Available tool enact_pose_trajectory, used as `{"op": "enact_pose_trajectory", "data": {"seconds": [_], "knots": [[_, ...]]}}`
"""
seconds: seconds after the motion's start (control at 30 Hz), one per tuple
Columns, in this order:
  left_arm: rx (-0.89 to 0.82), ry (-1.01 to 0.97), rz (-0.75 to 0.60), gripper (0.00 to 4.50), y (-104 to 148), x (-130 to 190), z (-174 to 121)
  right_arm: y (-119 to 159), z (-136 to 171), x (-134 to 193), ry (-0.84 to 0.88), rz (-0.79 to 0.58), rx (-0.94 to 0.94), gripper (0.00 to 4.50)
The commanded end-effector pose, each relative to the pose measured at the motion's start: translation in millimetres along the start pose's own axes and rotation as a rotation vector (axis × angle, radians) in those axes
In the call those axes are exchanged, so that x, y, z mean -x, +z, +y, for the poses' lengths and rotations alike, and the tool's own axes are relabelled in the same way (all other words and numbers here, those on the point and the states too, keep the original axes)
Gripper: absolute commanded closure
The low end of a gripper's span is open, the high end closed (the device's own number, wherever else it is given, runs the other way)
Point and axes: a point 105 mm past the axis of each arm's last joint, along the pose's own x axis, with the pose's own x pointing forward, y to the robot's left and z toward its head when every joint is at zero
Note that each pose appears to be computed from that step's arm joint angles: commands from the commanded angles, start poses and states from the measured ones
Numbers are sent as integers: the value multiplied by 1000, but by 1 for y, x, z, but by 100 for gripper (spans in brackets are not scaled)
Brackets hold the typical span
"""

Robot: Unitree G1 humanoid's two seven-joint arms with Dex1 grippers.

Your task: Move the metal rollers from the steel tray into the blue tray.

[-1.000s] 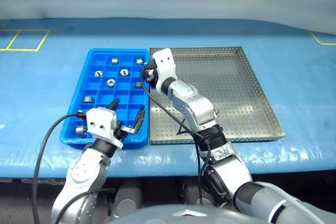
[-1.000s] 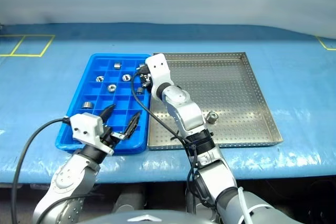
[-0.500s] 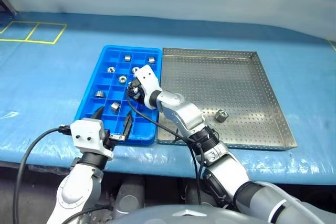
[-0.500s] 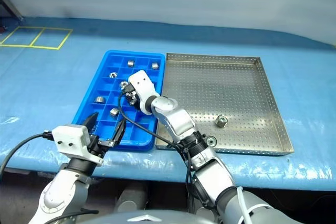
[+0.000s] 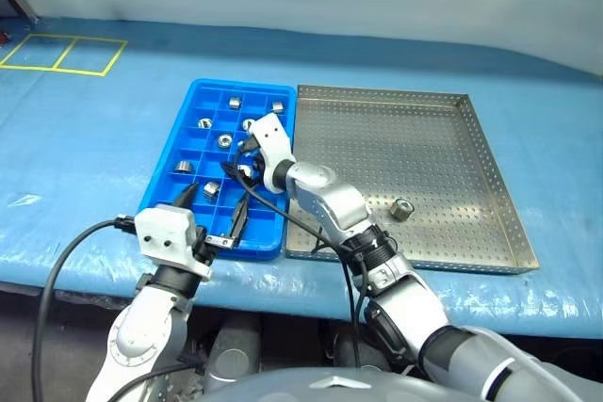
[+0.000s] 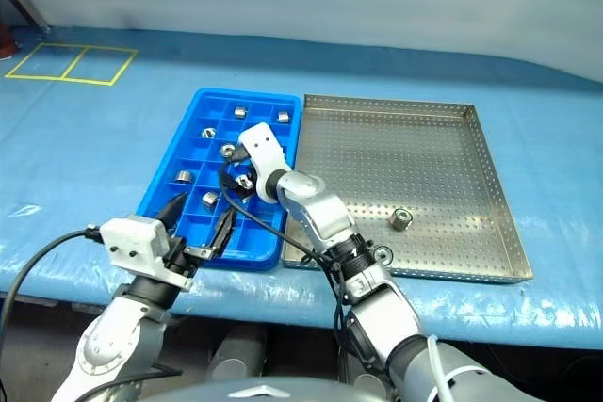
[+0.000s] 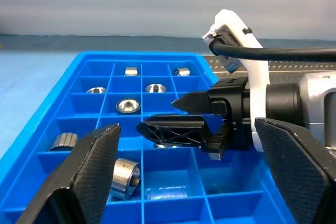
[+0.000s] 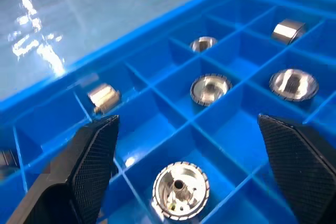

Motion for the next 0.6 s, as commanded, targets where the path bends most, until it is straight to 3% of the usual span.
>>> {"op": "enact_pose_trajectory", "data": {"seconds": [0.03,0.3,0.6], "knots": [[24,-93,-9,0,0,-8,-11,35,-16,23,-58,-96,37,2],[-19,-325,49,0,-14,-24,-38,13,-74,91,-293,44,104,2],[20,-440,52,0,-20,-32,-52,-21,-97,156,-489,197,36,2]]}}
